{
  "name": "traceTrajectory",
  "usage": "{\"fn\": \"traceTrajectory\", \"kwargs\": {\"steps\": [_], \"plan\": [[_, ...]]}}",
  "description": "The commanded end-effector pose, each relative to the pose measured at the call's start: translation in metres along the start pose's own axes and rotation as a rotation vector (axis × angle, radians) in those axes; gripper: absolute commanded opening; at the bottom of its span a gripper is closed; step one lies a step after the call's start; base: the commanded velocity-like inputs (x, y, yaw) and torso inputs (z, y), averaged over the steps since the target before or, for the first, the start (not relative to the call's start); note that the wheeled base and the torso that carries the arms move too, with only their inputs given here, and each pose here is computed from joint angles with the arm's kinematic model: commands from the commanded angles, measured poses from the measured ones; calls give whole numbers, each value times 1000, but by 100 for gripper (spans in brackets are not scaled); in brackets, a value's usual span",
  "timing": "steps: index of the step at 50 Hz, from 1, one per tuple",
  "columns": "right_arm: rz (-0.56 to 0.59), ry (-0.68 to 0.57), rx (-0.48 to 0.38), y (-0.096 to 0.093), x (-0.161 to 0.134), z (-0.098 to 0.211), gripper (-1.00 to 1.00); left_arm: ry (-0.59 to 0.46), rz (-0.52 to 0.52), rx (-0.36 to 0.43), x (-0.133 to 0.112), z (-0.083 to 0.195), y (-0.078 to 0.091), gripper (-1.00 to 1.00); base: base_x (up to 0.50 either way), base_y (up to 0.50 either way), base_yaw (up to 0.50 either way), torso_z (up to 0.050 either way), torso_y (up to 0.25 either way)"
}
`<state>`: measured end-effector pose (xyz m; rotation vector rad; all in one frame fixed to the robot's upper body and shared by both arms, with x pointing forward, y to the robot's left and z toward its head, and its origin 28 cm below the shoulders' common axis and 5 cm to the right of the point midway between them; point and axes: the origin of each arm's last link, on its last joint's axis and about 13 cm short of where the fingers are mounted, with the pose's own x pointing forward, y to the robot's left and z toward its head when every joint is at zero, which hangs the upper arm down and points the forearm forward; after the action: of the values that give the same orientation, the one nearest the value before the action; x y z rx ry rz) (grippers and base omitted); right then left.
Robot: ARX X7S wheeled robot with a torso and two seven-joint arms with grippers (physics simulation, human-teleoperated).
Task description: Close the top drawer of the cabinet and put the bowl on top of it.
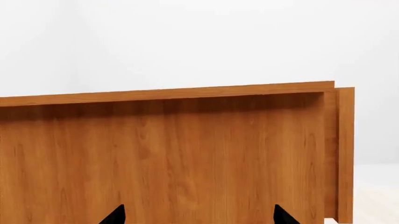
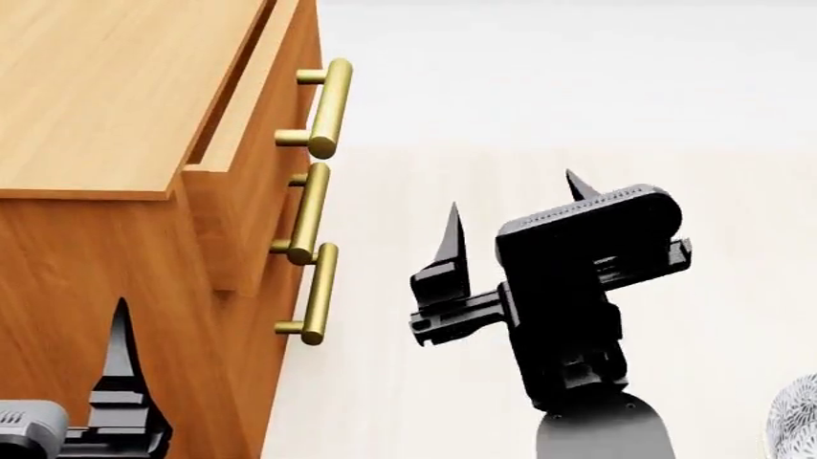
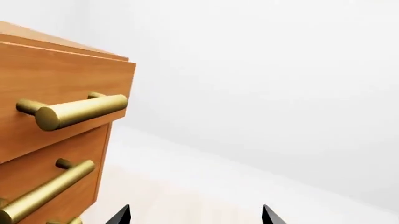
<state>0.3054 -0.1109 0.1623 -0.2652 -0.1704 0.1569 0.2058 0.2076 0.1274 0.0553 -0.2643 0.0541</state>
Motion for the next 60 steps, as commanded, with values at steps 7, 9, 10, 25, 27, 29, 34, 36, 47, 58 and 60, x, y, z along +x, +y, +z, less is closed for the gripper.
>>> {"fn": "traceTrajectory", "kwargs": {"steps": [7,9,10,25,27,29,34,36,47,58,60], "plan": [[75,57,-92,-21,58,39,100,5,1,0,0,-1,1,100,0,0,0,0,0],[79,60,-101,-20,65,41,100,3,2,1,0,0,1,100,0,0,0,0,0],[80,60,-102,-20,67,42,100,3,3,1,-1,1,1,100,0,0,0,0,0],[67,121,-139,-18,113,49,100,1,1,8,-3,1,0,100,0,0,0,0,0],[57,131,-143,-19,120,50,100,1,1,8,-3,2,0,100,0,0,0,0,0],[56,137,-145,-17,125,50,100,2,1,9,-3,1,0,100,0,0,0,0,0],[71,145,-145,-8,134,50,100,1,0,8,-3,1,0,100,0,0,0,0,0],[82,143,-138,-3,137,50,100,0,0,8,-3,2,0,100,0,0,0,0,0],[160,113,-84,25,142,53,100,0,0,8,-2,1,0,100,0,0,0,0,0],[260,110,-49,55,137,42,100,3,7,7,0,-1,2,100,0,0,0,0,0],[274,108,-52,61,135,40,100,4,7,6,0,-1,2,100,0,0,0,0,0]]}}
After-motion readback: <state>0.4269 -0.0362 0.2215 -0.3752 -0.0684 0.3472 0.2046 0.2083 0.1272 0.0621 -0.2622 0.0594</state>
